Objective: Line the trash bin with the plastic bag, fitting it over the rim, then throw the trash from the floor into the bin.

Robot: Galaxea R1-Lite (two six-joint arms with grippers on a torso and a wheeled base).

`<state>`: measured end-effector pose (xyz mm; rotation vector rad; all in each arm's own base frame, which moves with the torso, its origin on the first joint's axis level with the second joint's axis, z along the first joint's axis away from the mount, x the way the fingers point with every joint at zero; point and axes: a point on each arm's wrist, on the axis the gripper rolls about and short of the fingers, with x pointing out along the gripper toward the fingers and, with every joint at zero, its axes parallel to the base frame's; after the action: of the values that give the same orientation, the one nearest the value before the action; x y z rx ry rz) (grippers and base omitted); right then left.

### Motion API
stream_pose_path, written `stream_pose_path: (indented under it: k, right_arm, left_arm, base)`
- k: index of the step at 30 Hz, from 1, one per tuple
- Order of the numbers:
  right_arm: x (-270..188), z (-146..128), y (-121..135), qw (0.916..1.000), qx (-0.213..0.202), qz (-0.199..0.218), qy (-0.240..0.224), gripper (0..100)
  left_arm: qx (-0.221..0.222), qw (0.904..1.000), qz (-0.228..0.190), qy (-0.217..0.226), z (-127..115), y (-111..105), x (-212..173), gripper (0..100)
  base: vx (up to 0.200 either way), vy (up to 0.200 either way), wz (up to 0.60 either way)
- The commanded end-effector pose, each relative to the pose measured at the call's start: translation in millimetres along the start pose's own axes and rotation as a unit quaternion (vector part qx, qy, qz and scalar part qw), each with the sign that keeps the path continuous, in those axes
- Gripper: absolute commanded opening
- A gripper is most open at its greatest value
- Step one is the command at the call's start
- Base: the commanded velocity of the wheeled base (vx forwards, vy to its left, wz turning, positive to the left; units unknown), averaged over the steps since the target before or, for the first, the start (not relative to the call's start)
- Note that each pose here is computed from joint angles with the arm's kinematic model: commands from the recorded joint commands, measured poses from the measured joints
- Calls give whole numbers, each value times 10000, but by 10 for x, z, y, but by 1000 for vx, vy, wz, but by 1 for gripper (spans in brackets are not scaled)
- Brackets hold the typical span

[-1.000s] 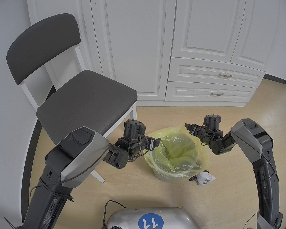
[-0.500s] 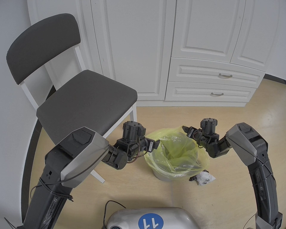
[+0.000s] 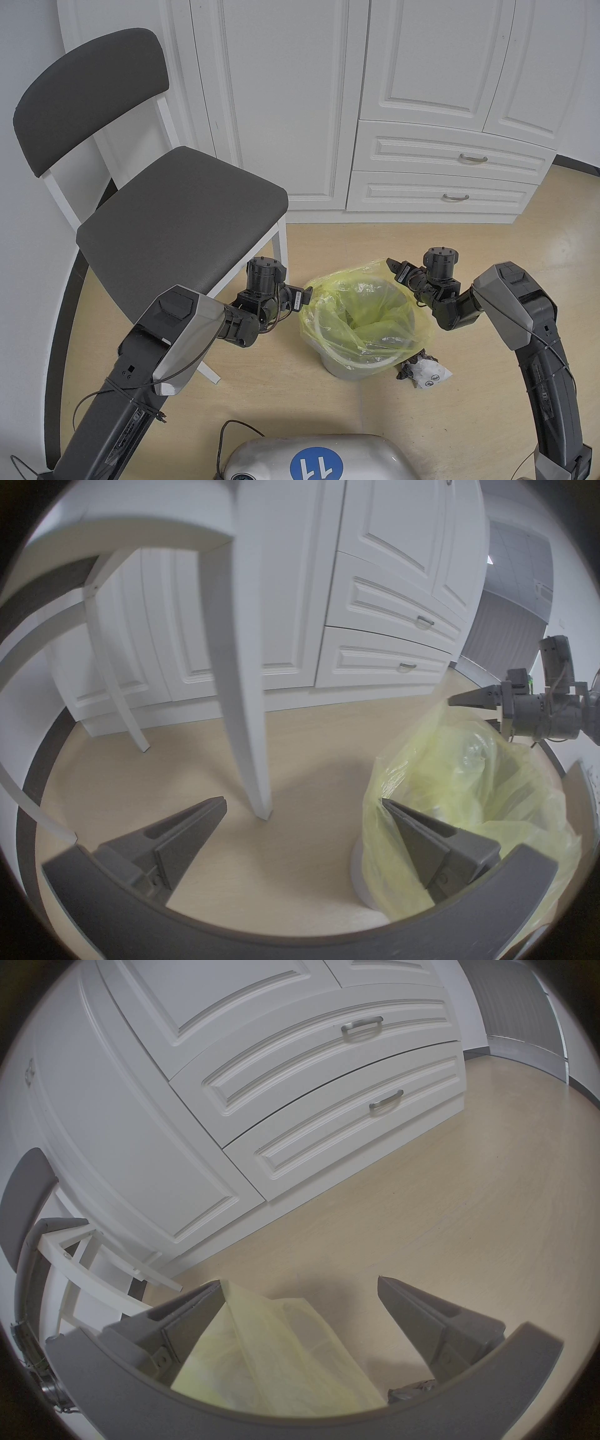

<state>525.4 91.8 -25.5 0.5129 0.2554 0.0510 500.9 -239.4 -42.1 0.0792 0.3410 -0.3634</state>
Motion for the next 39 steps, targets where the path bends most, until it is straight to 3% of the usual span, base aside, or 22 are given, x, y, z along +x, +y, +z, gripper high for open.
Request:
stream_pose_path:
  k: [1, 9, 13, 22, 24, 26, 31, 35, 39]
  right_arm:
    - [58, -81, -88, 10000, 5, -58, 21, 100]
    - [94, -93, -237, 9997, 11, -228, 73, 100]
    - [66, -47, -345, 9986, 27, -462, 265, 100]
    - [-135, 123, -401, 9944, -6, -804, 688, 100]
    - [-203, 216, -391, 9935, -101, -855, 743, 100]
    - [-376, 484, -391, 9925, -518, -888, 662, 100]
    - [-799, 895, -240, 9904, -981, -744, 620, 100]
    - [-1003, 999, -106, 9914, -995, -502, 693, 100]
    - [-1227, 876, 57, 9836, -1433, -328, 1043, 100]
  left_arm:
    - [-51, 10000, 38, 54, -204, 128, 76, 100]
    - [-109, 9999, 105, 31, -253, 163, 93, 100]
    - [-87, 9992, 172, 364, -263, 152, 52, 100]
    - [-43, 9969, 23, 779, 21, 162, -426, 100]
    - [-25, 9961, -58, 879, 49, 143, -544, 100]
    - [-13, 9956, -127, 925, 98, 91, -706, 100]
    - [18, 9978, -208, 634, 232, 8, -901, 100]
    - [34, 9983, -265, 526, 344, -58, -987, 100]
    - [95, 9981, -421, 447, 425, -232, -1074, 100]
  base:
    - [0, 0, 0]
    - [0, 0, 0]
    - [0, 0, 0]
    - [0, 0, 0]
    - [0, 0, 0]
    - [0, 0, 0]
    - [0, 0, 0]
    - [0, 0, 0]
    - [0, 0, 0]
